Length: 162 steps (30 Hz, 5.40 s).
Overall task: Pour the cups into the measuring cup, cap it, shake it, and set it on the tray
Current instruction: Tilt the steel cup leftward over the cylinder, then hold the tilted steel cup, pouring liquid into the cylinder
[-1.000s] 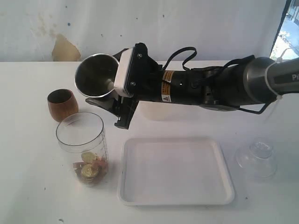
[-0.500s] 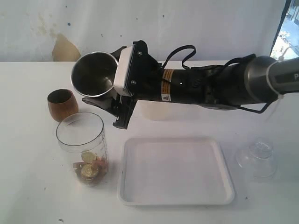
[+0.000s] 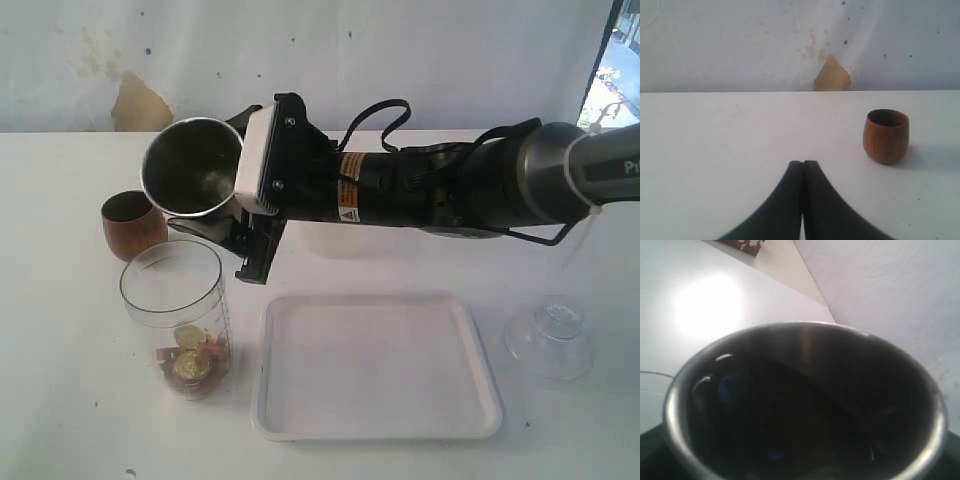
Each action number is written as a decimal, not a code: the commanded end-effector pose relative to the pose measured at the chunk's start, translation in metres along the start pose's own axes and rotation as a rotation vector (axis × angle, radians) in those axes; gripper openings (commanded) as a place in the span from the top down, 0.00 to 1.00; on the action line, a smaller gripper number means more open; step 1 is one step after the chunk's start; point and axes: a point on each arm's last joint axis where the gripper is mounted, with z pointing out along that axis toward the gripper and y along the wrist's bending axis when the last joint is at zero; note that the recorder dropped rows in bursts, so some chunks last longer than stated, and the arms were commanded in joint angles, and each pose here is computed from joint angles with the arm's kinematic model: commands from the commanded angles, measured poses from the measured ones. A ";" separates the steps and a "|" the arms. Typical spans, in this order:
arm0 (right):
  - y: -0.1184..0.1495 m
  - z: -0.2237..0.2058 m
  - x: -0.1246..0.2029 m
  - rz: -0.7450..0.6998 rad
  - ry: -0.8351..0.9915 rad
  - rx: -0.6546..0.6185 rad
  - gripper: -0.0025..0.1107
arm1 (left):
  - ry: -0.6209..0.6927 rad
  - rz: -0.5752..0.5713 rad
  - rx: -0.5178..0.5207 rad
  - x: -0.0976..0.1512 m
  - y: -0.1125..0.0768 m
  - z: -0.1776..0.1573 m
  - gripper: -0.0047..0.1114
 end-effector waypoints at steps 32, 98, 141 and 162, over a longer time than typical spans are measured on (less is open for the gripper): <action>-0.003 0.003 -0.013 -0.292 -0.010 0.026 0.98 | -0.014 0.005 0.005 0.000 0.000 0.000 0.96; -0.006 0.010 -0.019 -0.495 0.017 0.032 0.98 | -0.014 0.005 0.005 0.000 0.000 0.000 0.96; -0.007 0.010 -0.020 -0.573 0.018 0.033 0.98 | -0.014 0.005 0.005 0.000 0.000 0.000 0.96; -0.007 0.010 -0.020 -0.562 0.018 0.033 0.98 | -0.014 0.005 0.005 0.000 0.000 0.000 0.96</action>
